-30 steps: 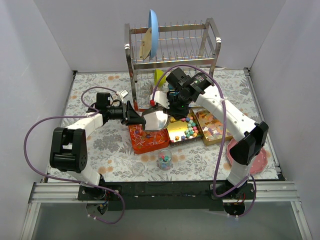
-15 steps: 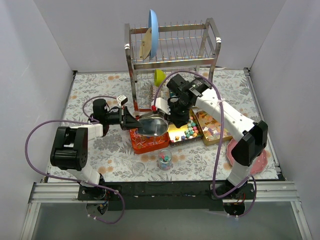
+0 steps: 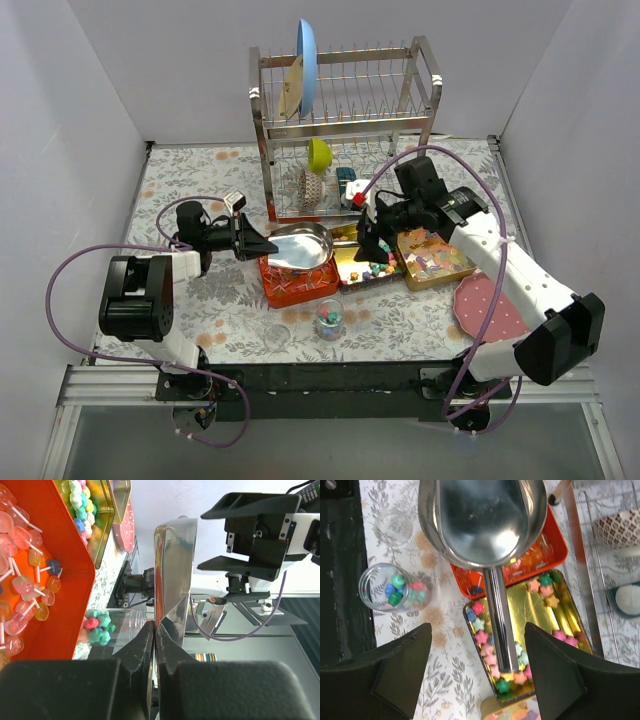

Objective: Pack the candies
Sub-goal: Adjust the spatula.

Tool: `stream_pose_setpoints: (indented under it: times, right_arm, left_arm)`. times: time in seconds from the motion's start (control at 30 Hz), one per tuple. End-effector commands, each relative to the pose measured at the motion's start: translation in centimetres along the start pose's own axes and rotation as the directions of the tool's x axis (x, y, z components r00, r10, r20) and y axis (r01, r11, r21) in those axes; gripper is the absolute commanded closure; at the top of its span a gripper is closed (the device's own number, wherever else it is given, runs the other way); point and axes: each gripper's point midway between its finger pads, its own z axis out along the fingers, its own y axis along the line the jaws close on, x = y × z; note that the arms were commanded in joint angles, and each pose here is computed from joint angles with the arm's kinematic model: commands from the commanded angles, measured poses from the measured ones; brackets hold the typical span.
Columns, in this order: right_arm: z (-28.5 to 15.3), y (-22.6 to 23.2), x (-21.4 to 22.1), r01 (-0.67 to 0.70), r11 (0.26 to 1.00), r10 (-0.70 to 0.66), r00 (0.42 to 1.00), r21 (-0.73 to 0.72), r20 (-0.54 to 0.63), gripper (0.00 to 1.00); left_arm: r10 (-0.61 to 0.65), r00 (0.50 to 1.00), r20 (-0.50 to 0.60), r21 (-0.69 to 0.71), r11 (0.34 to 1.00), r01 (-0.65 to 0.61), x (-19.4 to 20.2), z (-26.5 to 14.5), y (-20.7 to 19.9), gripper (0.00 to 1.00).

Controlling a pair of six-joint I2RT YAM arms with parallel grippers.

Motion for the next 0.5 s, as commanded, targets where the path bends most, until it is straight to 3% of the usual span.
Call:
stream_pose_setpoints:
  times: [0.0,0.27,0.47]
  right_arm:
    - [2.0,-0.2,-2.3,0.036,0.998,-0.03,0.989,-0.043,0.145,0.2]
    - [4.3,-1.5,-1.3,0.057,0.996,-0.048,0.989,-0.064,0.137,0.26]
    - [5.1,-1.7,-1.2,0.073,0.993,-0.059,0.988,-0.097,0.141,0.39]
  left_arm:
    - [0.053,0.998,-0.036,0.026,0.998,-0.052,0.5,-0.5,-1.8,1.0]
    - [0.04,0.998,-0.058,0.033,0.999,-0.038,0.5,-0.6,-2.1,1.0]
    - [0.042,0.997,-0.062,0.034,0.999,-0.04,0.4,-0.6,-2.2,1.0]
